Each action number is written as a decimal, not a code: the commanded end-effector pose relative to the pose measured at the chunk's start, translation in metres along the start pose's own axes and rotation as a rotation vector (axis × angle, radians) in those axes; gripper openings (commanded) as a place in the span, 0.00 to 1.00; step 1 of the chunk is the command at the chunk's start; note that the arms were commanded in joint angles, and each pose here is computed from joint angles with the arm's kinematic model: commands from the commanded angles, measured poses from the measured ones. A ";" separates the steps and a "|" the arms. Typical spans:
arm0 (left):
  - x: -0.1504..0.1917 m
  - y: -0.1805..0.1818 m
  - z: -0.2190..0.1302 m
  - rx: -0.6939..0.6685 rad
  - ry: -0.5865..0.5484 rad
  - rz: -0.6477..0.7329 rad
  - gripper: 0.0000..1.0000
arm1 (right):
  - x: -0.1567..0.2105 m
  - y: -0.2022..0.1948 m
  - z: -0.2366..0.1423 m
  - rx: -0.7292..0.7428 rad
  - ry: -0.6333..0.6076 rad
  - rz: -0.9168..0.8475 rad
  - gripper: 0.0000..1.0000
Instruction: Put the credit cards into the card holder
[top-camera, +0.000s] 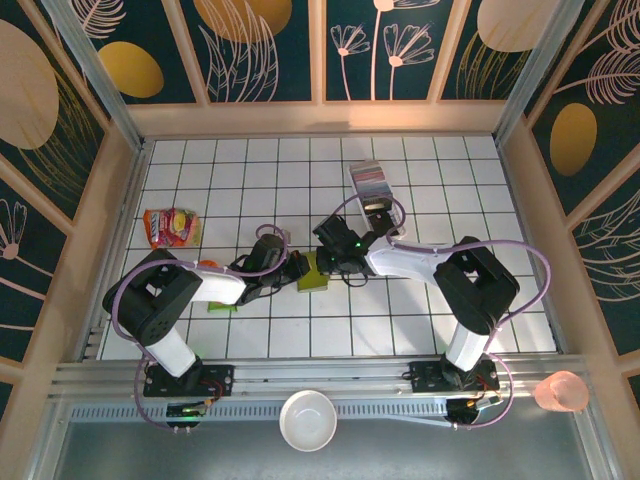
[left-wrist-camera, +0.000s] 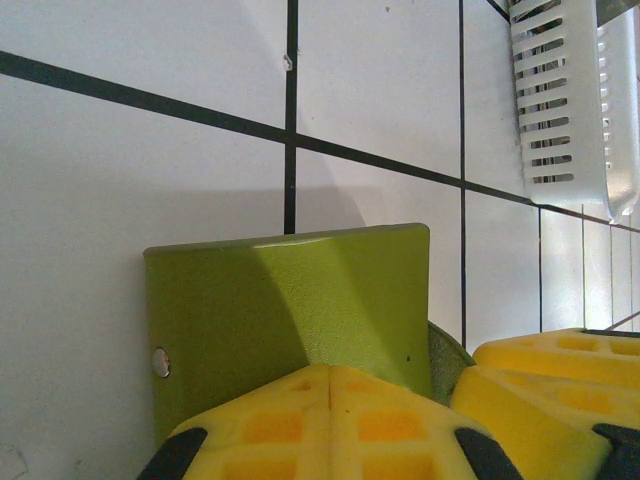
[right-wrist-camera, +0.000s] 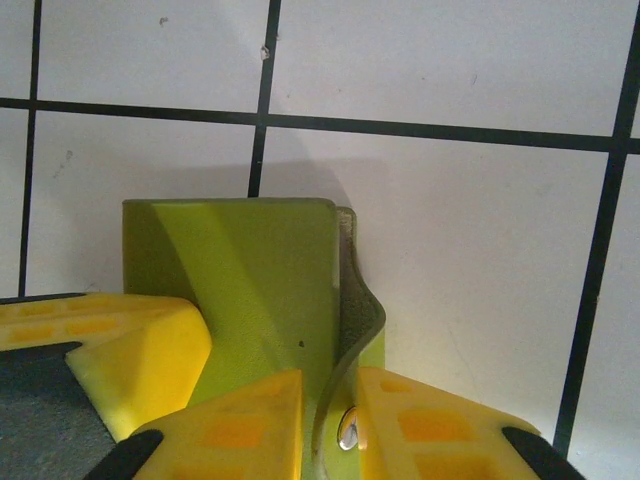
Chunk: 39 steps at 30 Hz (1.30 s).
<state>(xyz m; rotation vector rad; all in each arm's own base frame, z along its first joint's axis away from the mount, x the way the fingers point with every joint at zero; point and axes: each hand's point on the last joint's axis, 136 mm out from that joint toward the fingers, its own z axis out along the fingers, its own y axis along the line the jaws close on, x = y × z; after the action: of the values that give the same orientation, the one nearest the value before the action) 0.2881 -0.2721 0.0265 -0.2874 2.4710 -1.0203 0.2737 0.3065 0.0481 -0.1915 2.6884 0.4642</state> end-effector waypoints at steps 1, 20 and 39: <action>0.022 0.067 0.002 -0.239 0.058 -0.004 0.00 | -0.011 0.002 -0.009 0.005 -0.025 0.006 0.18; 0.021 0.062 0.000 -0.229 0.056 -0.003 0.00 | -0.010 0.012 -0.009 -0.060 -0.026 0.048 0.00; 0.023 0.061 -0.001 -0.220 0.061 -0.011 0.00 | 0.001 0.024 0.009 -0.171 0.019 0.124 0.00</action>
<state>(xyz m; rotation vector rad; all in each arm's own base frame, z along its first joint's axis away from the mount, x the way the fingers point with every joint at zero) 0.2880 -0.2721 0.0266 -0.2881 2.4740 -1.0181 0.2708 0.3224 0.0479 -0.0832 2.6960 0.6652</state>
